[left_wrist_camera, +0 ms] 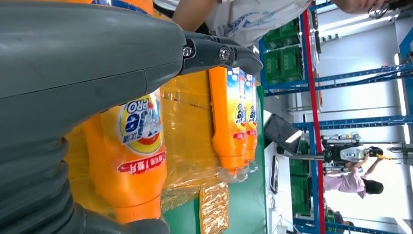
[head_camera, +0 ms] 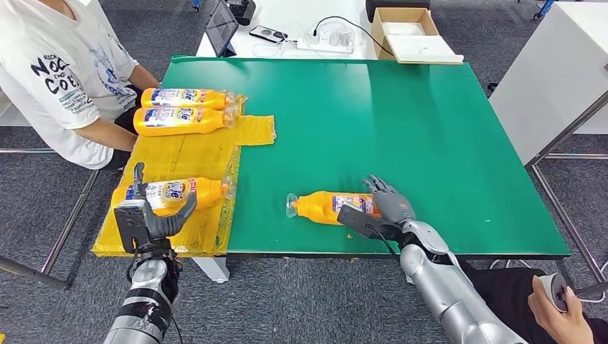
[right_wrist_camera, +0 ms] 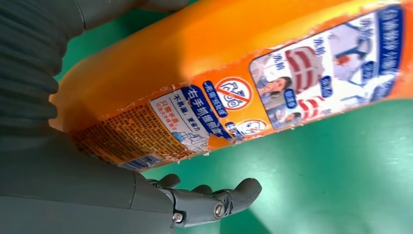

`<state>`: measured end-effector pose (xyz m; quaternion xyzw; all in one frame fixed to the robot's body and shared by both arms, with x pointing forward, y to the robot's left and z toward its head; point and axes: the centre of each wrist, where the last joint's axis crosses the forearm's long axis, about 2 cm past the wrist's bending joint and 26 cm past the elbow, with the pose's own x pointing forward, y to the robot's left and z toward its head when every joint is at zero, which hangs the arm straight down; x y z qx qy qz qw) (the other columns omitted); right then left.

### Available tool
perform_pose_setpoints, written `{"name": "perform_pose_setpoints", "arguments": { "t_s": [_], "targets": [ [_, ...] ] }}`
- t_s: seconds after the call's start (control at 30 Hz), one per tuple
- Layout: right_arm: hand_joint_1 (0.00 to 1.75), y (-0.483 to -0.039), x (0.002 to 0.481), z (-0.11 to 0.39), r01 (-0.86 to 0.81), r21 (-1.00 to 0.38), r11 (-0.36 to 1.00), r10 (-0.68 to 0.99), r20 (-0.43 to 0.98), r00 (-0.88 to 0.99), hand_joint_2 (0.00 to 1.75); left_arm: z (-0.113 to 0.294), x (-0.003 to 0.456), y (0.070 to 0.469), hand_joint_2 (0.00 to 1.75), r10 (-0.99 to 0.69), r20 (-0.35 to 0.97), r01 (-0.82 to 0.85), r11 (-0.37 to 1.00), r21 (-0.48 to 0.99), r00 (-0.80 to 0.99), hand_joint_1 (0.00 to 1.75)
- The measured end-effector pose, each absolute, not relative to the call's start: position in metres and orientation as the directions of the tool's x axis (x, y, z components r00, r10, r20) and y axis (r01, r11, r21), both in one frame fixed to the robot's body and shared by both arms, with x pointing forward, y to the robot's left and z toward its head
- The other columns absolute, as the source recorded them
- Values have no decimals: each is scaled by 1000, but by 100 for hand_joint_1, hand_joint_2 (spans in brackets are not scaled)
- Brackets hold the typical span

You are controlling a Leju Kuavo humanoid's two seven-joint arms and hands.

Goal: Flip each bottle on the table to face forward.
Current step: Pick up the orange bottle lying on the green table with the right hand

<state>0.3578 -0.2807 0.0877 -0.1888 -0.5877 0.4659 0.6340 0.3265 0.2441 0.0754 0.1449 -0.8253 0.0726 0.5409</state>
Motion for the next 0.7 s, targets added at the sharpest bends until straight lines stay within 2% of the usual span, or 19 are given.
{"name": "perform_pose_setpoints", "arguments": {
  "t_s": [0.03, 0.07, 0.17, 0.2, 0.53, 0.7],
  "targets": [
    [2, -282, 360, 88, -374, -788, 489, 818, 563, -118, 175, 75, 327, 244, 175, -159, 914, -314, 949, 38, -372, 0],
    [24, -282, 362, 89, -378, -789, 484, 823, 557, -110, 175, 75, 327, 243, 175, -158, 915, -309, 950, 39, -371, 0],
    [153, -285, 370, 91, -398, -789, 469, 837, 541, -87, 175, 74, 329, 240, 175, -155, 916, -291, 956, 44, -369, 0],
    [174, -286, 372, 91, -407, -787, 464, 840, 537, -79, 175, 74, 329, 239, 175, -153, 917, -286, 957, 46, -368, 0],
    [175, -288, 388, 94, -464, -765, 447, 849, 526, -49, 175, 73, 334, 230, 175, -143, 924, -256, 965, 51, -355, 0],
    [175, -289, 388, 92, -446, -740, 504, 804, 590, -69, 175, 72, 333, 228, 175, -139, 926, -254, 966, 49, -351, 0]
  ]
}}
